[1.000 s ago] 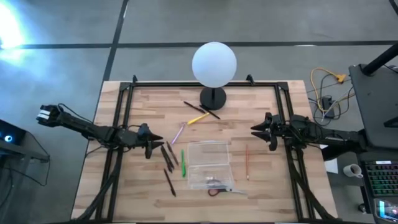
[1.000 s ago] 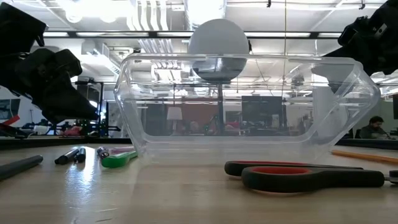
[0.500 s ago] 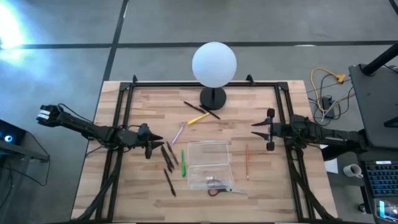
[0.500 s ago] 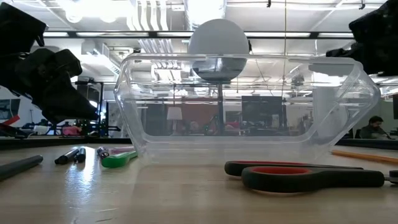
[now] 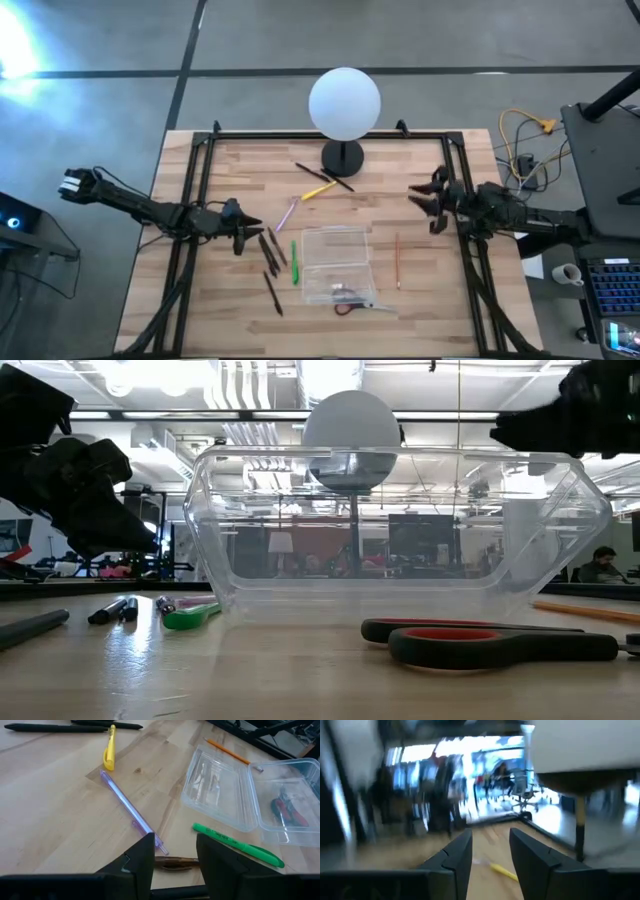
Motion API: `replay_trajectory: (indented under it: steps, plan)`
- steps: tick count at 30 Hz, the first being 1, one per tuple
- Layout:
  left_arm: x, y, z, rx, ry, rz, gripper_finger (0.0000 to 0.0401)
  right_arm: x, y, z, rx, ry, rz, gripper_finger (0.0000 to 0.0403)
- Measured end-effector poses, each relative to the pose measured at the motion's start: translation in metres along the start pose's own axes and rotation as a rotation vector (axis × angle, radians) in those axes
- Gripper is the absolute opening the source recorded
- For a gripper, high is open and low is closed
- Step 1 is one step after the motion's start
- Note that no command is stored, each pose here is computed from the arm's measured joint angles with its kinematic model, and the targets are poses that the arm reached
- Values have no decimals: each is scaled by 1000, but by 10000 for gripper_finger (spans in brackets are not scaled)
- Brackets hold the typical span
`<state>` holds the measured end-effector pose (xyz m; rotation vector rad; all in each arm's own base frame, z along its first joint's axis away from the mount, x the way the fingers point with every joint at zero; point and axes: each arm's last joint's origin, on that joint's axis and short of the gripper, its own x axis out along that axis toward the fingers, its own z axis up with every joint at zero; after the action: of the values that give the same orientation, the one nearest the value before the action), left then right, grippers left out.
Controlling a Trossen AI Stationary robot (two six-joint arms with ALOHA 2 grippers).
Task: Pick & place school supplies into a supply box
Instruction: Put the black scissors into the transparent supply box
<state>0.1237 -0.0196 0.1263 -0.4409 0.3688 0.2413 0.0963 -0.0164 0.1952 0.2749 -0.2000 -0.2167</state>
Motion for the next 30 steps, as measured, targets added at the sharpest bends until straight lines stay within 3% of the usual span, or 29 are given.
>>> replay_trajectory:
  steps: [2, 4, 8, 10, 14, 19, 25, 30]
  plan:
    - [0, 0, 1, -8, -20, 16, 130, 1, -1, 6, 373, -96, -44, 126]
    - [0, -3, 7, -182, -82, -14, 130, 1, -3, 9, 629, -177, -117, 128]
    - [-3, -11, 21, -777, -168, -150, 130, 4, -7, 7, 703, -231, -225, 132]
    - [-4, -12, 23, -971, -170, -189, 130, 7, -8, 7, 770, -279, -274, 131]
    - [-3, -9, 21, -1005, -201, -148, 130, 12, -9, 4, 960, -303, -269, 127]
    - [-3, -7, 22, -1019, -261, -111, 130, 17, -10, -1, 952, -275, -321, 127]
    - [-4, -14, 30, -980, -239, -150, 130, 31, 2, 12, 968, -79, -156, 125]
    - [0, -18, 32, -899, -191, -147, 130, 49, 9, 8, 932, 246, -212, 130]
